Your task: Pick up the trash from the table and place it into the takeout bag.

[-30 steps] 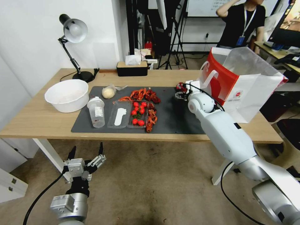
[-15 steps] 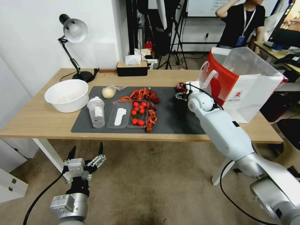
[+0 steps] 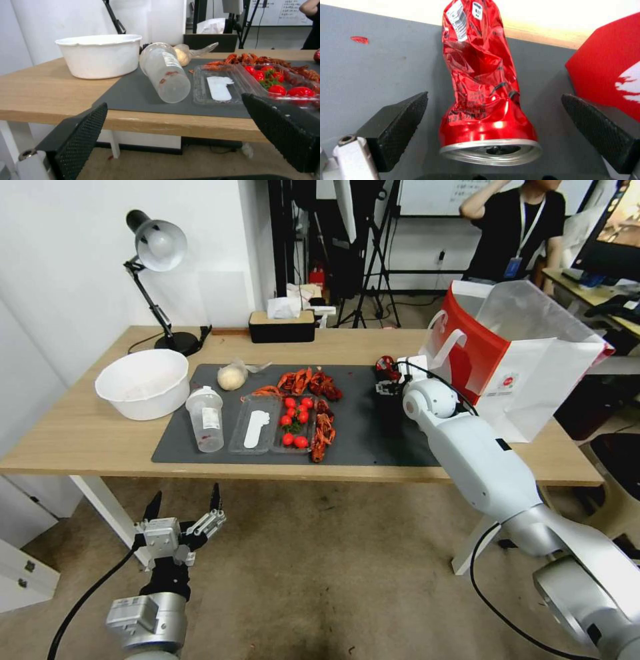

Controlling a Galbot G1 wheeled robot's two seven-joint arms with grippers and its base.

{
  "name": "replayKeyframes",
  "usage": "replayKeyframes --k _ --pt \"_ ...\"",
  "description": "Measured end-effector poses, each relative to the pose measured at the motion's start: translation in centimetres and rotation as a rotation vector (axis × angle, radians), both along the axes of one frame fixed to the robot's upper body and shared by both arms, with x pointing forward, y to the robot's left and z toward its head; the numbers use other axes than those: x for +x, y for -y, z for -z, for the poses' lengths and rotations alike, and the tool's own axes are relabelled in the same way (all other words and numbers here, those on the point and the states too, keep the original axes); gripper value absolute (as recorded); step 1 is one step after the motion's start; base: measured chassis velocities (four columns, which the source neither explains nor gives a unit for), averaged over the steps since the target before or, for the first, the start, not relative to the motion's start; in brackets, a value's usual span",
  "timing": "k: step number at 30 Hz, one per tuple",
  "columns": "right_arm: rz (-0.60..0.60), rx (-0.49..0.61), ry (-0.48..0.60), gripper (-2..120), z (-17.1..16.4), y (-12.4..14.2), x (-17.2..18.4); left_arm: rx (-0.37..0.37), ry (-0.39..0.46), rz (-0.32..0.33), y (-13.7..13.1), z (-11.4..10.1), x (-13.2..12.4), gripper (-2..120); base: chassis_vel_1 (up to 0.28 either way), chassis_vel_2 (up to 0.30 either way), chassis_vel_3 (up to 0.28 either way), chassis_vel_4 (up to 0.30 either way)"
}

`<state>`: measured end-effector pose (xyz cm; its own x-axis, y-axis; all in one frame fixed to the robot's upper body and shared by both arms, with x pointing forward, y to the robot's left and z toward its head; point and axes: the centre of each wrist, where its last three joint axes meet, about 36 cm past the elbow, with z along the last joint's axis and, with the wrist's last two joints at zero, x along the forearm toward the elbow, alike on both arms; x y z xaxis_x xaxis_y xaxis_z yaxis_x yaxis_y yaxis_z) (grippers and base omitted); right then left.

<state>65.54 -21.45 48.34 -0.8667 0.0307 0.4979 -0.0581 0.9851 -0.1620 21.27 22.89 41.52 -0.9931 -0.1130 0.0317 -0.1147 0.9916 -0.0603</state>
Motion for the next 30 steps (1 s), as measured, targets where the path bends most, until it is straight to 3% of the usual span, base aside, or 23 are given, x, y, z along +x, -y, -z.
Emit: replayKeyframes --k 5,13,18,19,30 --pt "0.006 0.004 -0.001 98 0.3 0.2 0.1 0.001 -0.004 0.000 0.0 0.0 -0.1 100 0.000 0.000 0.000 0.000" --pt "0.010 0.020 -0.004 71 1.0 0.2 -0.2 0.003 -0.004 0.001 -0.1 0.0 -0.1 100 0.000 0.000 0.000 0.000" --pt "0.009 0.021 -0.005 69 1.0 0.2 -0.2 0.003 -0.003 0.001 -0.1 0.0 -0.1 100 0.000 0.000 0.000 0.000" --pt "0.009 0.021 -0.005 52 1.0 0.2 -0.2 0.003 -0.003 0.001 -0.1 0.0 -0.1 100 0.000 0.000 0.000 0.000" --pt "0.007 0.023 -0.007 52 1.1 0.3 -0.2 0.001 -0.003 0.001 0.0 0.0 -0.1 100 0.000 0.000 0.000 0.000"
